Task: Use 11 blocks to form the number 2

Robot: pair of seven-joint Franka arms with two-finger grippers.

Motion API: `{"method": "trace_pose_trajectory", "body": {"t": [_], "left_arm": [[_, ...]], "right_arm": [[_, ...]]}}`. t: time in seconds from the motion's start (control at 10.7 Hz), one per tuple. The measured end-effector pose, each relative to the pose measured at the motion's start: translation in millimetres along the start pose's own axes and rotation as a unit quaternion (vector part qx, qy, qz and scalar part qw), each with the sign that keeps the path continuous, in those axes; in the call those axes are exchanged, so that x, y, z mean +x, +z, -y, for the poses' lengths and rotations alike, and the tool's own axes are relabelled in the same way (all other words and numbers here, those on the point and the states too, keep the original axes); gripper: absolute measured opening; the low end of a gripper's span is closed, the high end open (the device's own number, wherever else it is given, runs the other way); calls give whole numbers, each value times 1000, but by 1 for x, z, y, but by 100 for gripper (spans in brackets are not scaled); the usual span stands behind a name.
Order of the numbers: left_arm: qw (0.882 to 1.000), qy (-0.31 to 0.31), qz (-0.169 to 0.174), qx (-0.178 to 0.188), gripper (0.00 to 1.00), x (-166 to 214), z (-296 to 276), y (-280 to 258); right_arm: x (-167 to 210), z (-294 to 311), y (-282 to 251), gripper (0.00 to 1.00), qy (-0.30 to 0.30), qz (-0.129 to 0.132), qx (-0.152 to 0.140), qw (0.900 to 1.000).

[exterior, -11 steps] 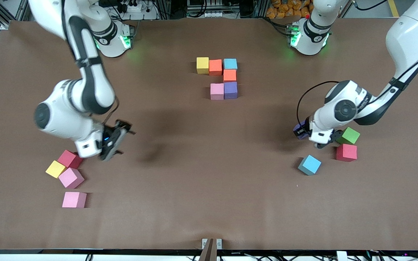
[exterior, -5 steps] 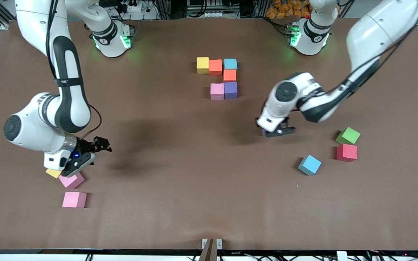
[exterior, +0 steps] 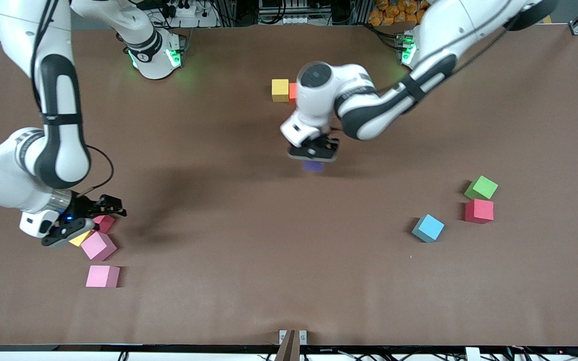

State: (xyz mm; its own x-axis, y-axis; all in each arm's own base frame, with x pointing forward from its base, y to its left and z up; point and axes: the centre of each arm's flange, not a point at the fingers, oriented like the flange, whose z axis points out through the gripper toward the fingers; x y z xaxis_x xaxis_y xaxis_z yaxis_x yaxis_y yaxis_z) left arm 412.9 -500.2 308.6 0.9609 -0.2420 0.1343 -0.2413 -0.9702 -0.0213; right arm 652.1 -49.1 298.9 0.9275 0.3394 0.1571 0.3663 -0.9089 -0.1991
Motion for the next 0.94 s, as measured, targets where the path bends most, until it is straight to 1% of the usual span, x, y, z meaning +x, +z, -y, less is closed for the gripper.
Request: {"method": "trace_pose_trajectory", "body": {"t": [0.09,0.19,0.38,0.56,0.75,0.94], "left_arm": [[998,59,-8,-5,60,-5,-19,-10],[991,130,-14,-6,60,-10,-34,-17],[968,252,-14,-16,60,-13,-54,-24],[934,357,-4,-20,60,-19,-67,-18],[892,451,7,-34,60,-21,-76,-7],[856,515,17,-44,60,-30,-86,5]], "right_arm": [[0,-9,3,100,1,-8,-20,1000],[0,-16,10,100,-11,-9,-40,999],[-2,-35,24,100,-72,0,-64,995],[3,-50,32,100,-125,9,-76,989],[5,-58,44,100,-144,19,-80,986],[5,-62,64,100,-158,22,-87,983]]}}
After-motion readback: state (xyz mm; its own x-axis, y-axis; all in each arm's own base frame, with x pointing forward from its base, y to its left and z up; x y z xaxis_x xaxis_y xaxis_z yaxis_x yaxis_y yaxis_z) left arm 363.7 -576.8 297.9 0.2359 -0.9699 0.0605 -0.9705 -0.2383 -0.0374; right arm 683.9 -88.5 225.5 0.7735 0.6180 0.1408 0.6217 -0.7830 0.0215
